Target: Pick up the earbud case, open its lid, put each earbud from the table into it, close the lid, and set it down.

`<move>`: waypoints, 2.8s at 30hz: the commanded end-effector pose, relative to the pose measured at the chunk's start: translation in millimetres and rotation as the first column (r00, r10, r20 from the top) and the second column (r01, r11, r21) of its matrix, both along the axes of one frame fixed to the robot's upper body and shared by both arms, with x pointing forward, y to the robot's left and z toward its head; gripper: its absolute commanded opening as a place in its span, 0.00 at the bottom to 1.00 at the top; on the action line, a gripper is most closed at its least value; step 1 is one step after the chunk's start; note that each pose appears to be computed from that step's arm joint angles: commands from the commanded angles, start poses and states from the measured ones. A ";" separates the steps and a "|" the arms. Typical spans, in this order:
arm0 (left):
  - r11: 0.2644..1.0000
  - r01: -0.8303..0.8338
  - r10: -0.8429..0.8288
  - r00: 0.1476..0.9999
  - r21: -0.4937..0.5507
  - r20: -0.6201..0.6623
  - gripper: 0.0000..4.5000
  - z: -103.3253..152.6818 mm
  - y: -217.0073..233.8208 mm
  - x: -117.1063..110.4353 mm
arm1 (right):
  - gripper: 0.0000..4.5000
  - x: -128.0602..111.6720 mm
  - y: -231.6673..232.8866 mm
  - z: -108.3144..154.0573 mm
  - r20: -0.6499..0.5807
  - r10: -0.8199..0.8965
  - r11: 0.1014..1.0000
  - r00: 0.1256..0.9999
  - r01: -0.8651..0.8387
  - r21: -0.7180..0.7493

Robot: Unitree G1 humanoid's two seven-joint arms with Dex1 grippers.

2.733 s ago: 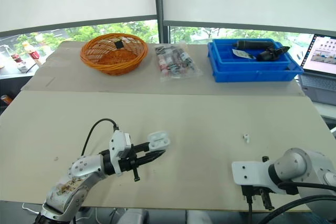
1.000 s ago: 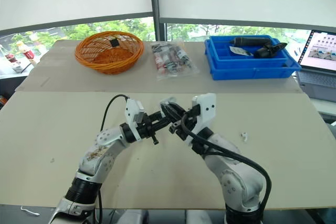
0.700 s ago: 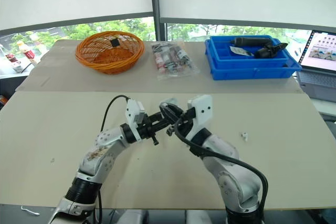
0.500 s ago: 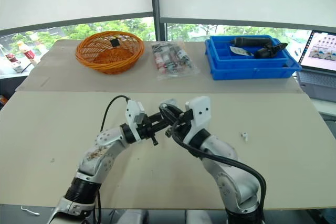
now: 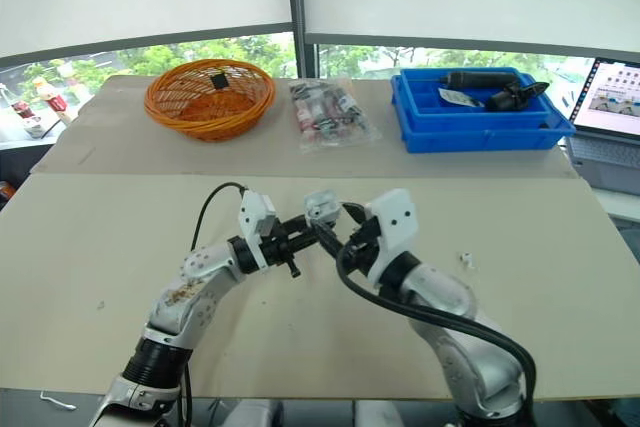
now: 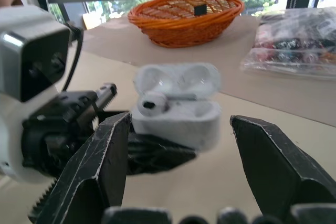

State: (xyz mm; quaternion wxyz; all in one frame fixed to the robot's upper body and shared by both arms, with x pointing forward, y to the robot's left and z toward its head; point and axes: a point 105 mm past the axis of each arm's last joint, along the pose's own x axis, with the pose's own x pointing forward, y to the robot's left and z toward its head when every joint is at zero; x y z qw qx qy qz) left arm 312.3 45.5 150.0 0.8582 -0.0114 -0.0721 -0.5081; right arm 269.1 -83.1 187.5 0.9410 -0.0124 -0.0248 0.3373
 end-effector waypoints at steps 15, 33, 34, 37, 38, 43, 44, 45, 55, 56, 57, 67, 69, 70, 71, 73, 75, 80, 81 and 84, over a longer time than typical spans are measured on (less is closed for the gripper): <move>0.990 -0.139 0.131 0.977 0.036 0.168 0.13 -0.9 30.2 -0.7 | 0.76 -60.4 -173.5 -42.5 0.009 -0.449 0.853 0.893 0.432 -0.293; 0.985 -0.167 0.159 0.975 0.041 0.157 0.13 -11.7 32.7 -5.8 | 1.00 -98.6 -232.0 -87.8 -0.110 -0.633 0.756 0.767 0.580 -0.304; 0.985 -0.166 0.158 0.975 0.041 0.157 0.13 -11.8 32.4 -5.6 | 1.00 -92.7 -226.9 -85.0 -0.101 -0.623 0.763 0.776 0.574 -0.298; 0.986 -0.161 0.152 0.976 0.044 0.156 0.13 -12.4 31.1 -6.0 | 1.00 -72.6 -210.4 -78.5 -0.083 -0.595 0.783 0.800 0.553 -0.283; 0.986 -0.159 0.151 0.976 0.044 0.156 0.13 -12.4 30.7 -6.2 | 1.00 -66.7 -206.0 -76.4 -0.079 -0.587 0.791 0.806 0.549 -0.270; 0.987 -0.153 0.144 0.978 0.047 0.154 0.13 -13.3 29.0 -8.5 | 1.00 -31.7 -193.6 -77.6 -0.087 -0.573 0.801 0.815 0.534 -0.269; 0.987 -0.152 0.143 0.978 0.047 0.153 0.13 -13.2 28.6 -8.9 | 1.00 -26.3 -192.8 -79.5 -0.100 -0.573 0.803 0.813 0.534 -0.266; 0.987 -0.151 0.142 0.978 0.047 0.154 0.13 -13.2 28.1 -9.4 | 1.00 -20.9 -192.6 -82.8 -0.117 -0.578 0.802 0.808 0.535 -0.265; 0.989 -0.139 0.130 0.980 0.050 0.152 0.13 -13.7 25.5 -12.1 | 1.00 11.6 -200.2 -105.4 -0.148 -0.647 0.756 0.748 0.604 -0.251; 0.989 -0.139 0.130 0.980 0.051 0.152 0.13 -13.5 25.4 -12.2 | 1.00 12.5 -199.2 -108.6 -0.157 -0.649 0.755 0.744 0.605 -0.253; 0.989 -0.139 0.130 0.980 0.051 0.153 0.13 -13.4 25.4 -12.2 | 1.00 12.8 -198.4 -110.8 -0.162 -0.650 0.754 0.742 0.605 -0.255; 0.990 -0.132 0.121 0.980 0.058 0.156 0.13 -13.6 25.9 -13.0 | 0.58 12.3 -188.9 -120.2 -0.238 -0.633 0.773 0.736 0.590 -0.232; 0.990 -0.131 0.120 0.980 0.060 0.156 0.13 -13.9 26.1 -13.2 | 0.44 9.1 -187.2 -123.2 -0.246 -0.617 0.785 0.747 0.563 -0.258; 0.990 -0.131 0.120 0.980 0.060 0.156 0.13 -14.1 26.2 -13.3 | 0.37 7.4 -188.4 -125.6 -0.250 -0.617 0.784 0.746 0.556 -0.277; 0.990 -0.131 0.120 0.981 0.061 0.156 0.13 -14.3 26.3 -13.1 | 0.28 5.9 -189.3 -127.0 -0.254 -0.611 0.788 0.750 0.543 -0.291; 0.990 -0.130 0.119 0.980 0.062 0.156 0.13 -14.3 26.6 -13.7 | 0.12 3.6 -189.3 -126.8 -0.254 -0.594 0.798 0.763 0.520 -0.303; 0.989 -0.131 0.119 0.981 0.064 0.156 0.13 -14.4 27.0 -14.2 | 0.07 2.6 -184.7 -121.0 -0.242 -0.546 0.826 0.802 0.466 -0.319; 0.989 -0.133 0.122 0.981 0.064 0.152 0.13 -14.9 27.8 -18.0 | 0.07 -1.0 -164.5 -97.5 -0.178 -0.351 0.886 0.919 0.265 -0.379; 0.989 -0.133 0.122 0.981 0.065 0.150 0.13 -15.4 28.2 -19.4 | 0.07 -1.9 -157.8 -89.1 -0.152 -0.284 0.894 0.947 0.204 -0.400; 0.989 -0.129 0.118 0.983 0.069 0.143 0.13 -16.4 29.7 -26.1 | 0.07 -6.4 -146.9 -73.8 -0.095 -0.135 0.877 0.986 0.075 -0.474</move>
